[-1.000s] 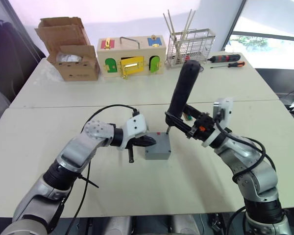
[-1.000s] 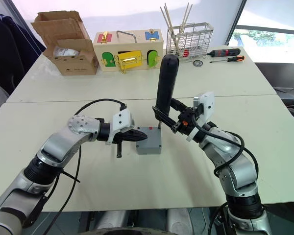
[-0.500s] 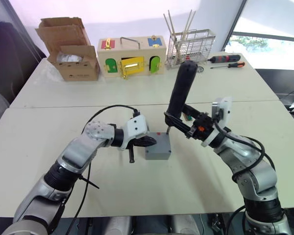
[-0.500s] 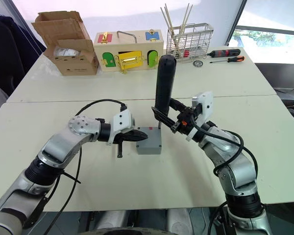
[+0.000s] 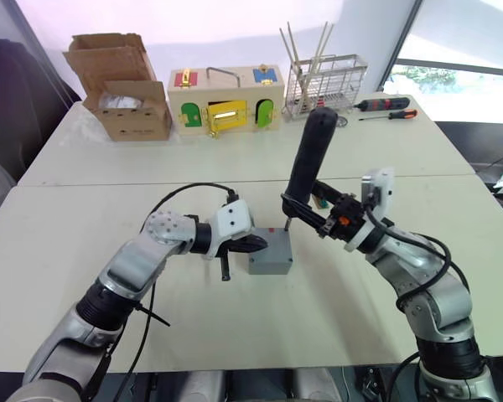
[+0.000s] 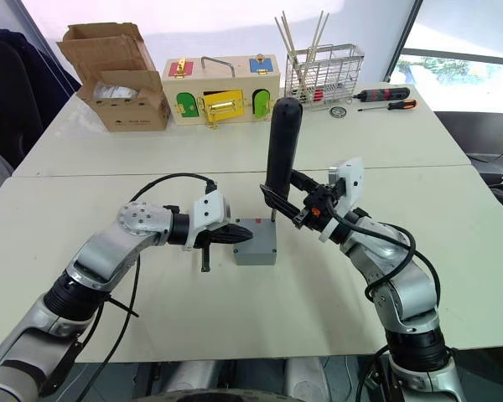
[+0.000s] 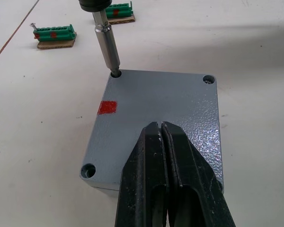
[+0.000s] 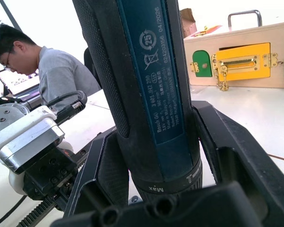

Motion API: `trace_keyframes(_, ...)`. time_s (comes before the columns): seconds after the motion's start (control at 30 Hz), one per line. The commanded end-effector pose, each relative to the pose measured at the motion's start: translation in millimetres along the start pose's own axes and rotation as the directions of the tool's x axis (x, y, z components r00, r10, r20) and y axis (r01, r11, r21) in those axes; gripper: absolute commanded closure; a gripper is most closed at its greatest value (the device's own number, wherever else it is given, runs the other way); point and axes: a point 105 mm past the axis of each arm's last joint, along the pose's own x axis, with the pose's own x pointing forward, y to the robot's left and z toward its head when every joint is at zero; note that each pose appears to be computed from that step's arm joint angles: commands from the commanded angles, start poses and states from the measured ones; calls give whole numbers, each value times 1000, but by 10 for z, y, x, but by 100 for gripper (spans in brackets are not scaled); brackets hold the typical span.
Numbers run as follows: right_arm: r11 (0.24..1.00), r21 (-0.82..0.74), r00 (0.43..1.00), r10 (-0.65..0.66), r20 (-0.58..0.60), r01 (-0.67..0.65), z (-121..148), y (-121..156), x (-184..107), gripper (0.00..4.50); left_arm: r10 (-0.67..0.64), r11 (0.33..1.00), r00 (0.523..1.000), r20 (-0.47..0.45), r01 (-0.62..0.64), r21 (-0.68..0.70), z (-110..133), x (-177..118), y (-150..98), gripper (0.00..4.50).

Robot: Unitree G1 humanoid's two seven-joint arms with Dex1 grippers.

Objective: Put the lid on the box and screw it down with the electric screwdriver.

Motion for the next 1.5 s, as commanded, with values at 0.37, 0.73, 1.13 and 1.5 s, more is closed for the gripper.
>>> trace_keyframes(0.37,993,119,981,48,-188,-26,-599,173,-24,266,-24,999,999,-44,23,-22,-78,26,-61,450)
trace_keyframes(0.73,994,111,981,39,-192,-18,-614,161,-39,266,-24,1000,999,-44,23,-22,-59,24,-57,450)
trace_keyframes(1.13,997,74,994,-2,-106,10,-361,51,-38,266,-29,999,999,-36,28,-23,-48,40,-58,450)
trace_keyframes(1.5,996,65,995,63,82,-68,795,-277,-115,266,82,997,992,91,-81,-17,187,-137,109,450)
